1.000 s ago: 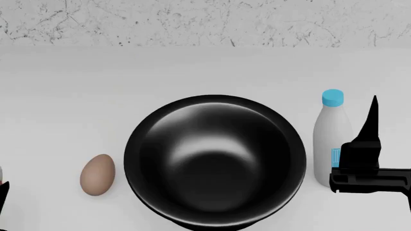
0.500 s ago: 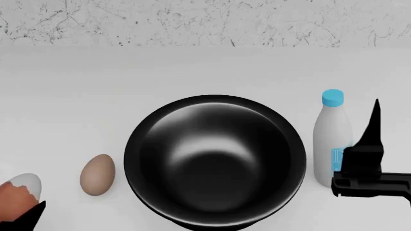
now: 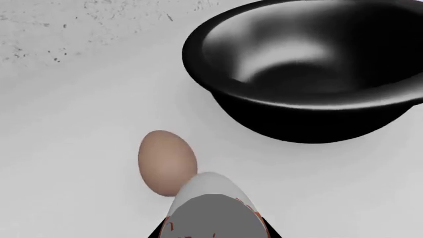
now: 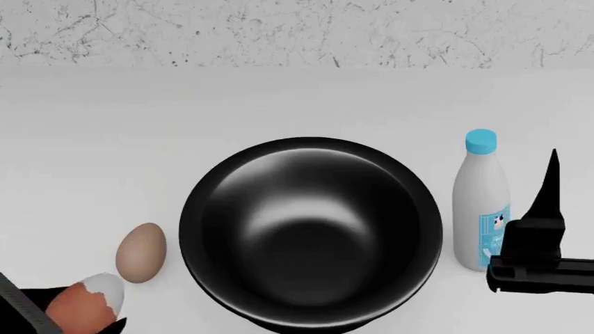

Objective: Place the eggs and milk next to the bowl.

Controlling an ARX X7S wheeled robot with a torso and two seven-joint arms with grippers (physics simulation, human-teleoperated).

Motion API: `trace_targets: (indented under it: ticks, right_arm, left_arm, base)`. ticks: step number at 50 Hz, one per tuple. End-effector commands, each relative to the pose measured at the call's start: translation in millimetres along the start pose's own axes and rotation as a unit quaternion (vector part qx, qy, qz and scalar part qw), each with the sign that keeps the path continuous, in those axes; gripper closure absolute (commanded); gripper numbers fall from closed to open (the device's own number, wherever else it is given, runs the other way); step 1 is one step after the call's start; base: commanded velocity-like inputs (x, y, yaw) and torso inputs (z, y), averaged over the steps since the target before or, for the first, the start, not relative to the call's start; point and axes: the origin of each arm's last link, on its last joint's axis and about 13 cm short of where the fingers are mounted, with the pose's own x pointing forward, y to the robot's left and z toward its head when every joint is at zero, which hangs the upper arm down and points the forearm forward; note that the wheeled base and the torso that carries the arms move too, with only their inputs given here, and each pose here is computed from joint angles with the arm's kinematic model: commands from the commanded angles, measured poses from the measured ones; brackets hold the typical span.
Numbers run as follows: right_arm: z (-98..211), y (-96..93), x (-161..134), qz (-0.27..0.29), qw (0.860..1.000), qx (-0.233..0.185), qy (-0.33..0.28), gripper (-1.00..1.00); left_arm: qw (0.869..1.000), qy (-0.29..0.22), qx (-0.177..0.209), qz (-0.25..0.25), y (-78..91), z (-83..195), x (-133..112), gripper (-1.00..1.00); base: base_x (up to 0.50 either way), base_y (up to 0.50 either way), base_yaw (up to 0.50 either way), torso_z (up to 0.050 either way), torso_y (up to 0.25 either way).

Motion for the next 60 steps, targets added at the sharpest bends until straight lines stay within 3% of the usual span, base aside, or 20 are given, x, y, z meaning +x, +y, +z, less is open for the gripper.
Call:
trace_targets:
  ticks: [1, 25, 60]
  right_arm:
    - [1.5, -3.9, -2.1, -0.005, 1.0, 0.009, -0.011, -1.0]
    - [1.3, -3.7, -0.7, -0.006, 1.0, 0.01, -0.01, -1.0]
    - [0.4, -5.5, -3.5, -0.01, 1.0, 0.008, -0.008, -1.0]
  left_arm:
    - [1.0, -0.015, -0.005, -0.02, 0.1, 2.4, 15.3, 1.0]
    - [0.999, -0.009, -0.005, -0.05, -9.4, 3.3, 30.0, 1.0]
    - [0.998, 0.0, -0.006, -0.07, -9.6, -0.6, 53.7, 1.0]
  base:
    - [0.0, 0.0, 0.0, 0.0, 0.0]
    - [0.0, 0.0, 0.0, 0.0, 0.0]
    - [0.0, 0.0, 0.0, 0.0, 0.0]
